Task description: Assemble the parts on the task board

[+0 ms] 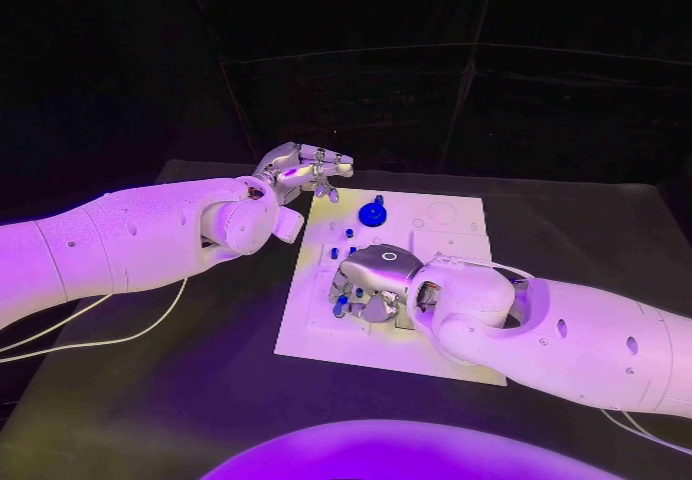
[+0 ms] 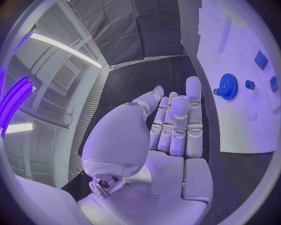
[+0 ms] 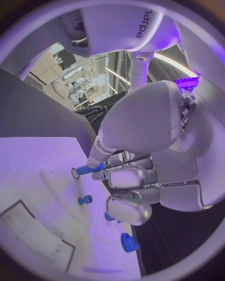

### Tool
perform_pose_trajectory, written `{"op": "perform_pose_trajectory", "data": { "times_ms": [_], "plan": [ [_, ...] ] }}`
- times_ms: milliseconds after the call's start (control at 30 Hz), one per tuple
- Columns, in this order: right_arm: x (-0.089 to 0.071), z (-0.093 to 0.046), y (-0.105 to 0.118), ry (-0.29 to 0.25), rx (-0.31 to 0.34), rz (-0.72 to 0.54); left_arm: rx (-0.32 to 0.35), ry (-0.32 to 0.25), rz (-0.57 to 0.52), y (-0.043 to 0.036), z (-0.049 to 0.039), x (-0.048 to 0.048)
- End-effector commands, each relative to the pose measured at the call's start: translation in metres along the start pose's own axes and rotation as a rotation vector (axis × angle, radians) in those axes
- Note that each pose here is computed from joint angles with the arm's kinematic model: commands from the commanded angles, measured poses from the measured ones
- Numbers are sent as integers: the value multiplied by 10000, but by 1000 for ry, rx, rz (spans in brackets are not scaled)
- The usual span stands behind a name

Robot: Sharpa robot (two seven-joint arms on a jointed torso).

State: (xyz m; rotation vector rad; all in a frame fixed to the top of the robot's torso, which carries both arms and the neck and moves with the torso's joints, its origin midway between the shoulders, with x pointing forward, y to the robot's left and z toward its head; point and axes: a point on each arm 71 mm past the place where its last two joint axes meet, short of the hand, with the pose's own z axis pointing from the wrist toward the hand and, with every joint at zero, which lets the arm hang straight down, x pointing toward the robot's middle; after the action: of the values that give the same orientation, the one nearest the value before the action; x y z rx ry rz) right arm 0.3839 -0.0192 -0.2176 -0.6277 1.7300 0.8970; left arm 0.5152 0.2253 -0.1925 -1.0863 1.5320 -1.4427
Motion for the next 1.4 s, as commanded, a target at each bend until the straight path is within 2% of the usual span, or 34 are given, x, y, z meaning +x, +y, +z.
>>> {"op": "perform_pose_trajectory", "data": {
  "times_ms": [33,533,967,1167,1400],
  "plan": [
    [18,-4,2,31,-1,-20,6,12,-6,-14,8,15],
    [67,20,4,51,29,-66,5,13,-7,-13,9,17],
    [155,69,66,65,19,-84,-1,18,-8,-9,10,23],
    [143,68,64,38,13,-67,-2,19,-9,-8,8,20],
    [105,36,55,-22,3,-45,-3,18,-9,-8,6,15]
  ]
}}
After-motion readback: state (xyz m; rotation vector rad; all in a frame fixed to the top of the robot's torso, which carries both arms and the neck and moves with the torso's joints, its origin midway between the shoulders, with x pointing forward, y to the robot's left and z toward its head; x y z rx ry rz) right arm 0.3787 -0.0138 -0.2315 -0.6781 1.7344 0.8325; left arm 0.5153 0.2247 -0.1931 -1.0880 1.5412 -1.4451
